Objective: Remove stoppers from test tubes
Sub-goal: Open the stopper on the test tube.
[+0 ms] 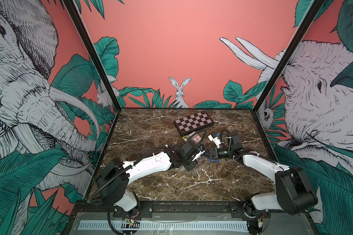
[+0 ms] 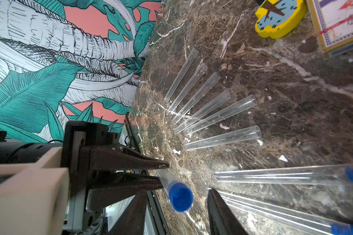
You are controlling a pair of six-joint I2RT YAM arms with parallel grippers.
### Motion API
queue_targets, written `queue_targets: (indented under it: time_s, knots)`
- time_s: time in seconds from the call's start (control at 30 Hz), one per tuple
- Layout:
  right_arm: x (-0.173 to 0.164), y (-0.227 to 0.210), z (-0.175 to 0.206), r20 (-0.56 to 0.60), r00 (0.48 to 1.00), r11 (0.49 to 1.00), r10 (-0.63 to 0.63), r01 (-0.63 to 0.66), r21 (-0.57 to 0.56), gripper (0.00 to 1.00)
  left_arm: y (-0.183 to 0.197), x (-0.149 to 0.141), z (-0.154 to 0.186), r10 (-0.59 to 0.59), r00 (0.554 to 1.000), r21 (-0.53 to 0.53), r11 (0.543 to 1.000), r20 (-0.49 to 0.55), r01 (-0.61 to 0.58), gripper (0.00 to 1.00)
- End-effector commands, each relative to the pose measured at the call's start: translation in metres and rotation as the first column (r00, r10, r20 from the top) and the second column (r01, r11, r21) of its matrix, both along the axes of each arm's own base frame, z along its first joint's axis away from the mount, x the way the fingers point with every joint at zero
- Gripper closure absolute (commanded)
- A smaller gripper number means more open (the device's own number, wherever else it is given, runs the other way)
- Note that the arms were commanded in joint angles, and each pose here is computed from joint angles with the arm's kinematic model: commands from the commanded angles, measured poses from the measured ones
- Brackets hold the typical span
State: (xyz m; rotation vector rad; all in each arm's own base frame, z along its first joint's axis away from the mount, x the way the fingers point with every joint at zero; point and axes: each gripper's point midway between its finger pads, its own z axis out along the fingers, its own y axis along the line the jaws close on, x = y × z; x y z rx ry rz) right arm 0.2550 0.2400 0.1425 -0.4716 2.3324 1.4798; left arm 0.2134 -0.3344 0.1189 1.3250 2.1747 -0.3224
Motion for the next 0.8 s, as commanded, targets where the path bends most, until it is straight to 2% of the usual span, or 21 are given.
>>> queue_targets:
  time_s: [0.0,0.77]
  knots:
    - [0.0048,0.0064,0.0141,0.043,0.999,0.999,0.023,-0.025,0.041,0.55,-0.0115,0.0020,0.0152,-0.027,0.999,-0.040,0.999,0.032,0.028,0.92]
    - [-0.0006,0.0094,0.0142,0.029,0.998,0.997,0.049,-0.051,0.063,0.66,-0.0144,0.0035,0.0170,-0.024,0.999,-0.050,0.998,0.045,0.026,0.93]
